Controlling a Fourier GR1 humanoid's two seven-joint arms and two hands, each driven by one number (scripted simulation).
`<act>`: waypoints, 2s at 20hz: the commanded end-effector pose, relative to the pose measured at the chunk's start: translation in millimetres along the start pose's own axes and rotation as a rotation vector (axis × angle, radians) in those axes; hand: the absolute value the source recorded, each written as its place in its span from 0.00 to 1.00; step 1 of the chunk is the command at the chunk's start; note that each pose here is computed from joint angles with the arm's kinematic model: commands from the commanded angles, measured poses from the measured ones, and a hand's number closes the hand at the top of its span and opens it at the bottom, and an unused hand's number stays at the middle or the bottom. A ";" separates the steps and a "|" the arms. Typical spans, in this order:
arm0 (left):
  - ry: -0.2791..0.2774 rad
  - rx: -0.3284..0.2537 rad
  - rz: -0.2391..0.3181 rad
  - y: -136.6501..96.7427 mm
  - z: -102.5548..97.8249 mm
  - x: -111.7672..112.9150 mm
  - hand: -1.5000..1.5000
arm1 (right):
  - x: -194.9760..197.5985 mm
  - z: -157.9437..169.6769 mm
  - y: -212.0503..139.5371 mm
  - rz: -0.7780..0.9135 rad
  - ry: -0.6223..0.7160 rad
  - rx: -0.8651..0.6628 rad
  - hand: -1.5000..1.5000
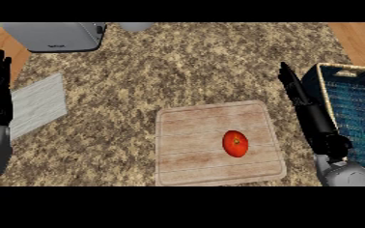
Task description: Pick the tomato from the cutting board and place it in the basket
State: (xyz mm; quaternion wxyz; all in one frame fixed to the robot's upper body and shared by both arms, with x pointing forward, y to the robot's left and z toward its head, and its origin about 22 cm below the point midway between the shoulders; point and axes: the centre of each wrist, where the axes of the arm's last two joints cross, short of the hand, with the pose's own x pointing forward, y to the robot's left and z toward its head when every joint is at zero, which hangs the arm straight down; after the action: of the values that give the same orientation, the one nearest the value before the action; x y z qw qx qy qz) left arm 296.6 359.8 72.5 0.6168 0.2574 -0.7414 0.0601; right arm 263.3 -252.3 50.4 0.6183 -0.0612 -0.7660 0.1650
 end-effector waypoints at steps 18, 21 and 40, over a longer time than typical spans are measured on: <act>0.179 -0.291 0.043 -47.2 42.1 -16.1 0.50 | -77.6 82.1 45.6 0.406 0.378 -1.202 0.00; 0.195 -0.290 0.037 -46.9 43.2 -15.6 0.50 | -81.2 103.1 48.1 0.400 0.525 -1.107 0.00; 0.187 -0.299 0.048 -48.6 35.7 -1.6 0.50 | -15.2 118.7 85.5 0.329 0.928 -0.584 0.00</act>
State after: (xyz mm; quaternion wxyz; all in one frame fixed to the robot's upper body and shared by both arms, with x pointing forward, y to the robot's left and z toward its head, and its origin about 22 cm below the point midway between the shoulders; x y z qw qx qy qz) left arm 288.2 303.6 49.6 0.7122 0.1411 -0.6876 -0.0100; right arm 149.2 -211.4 -18.0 0.7484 -0.4431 -0.4929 0.0246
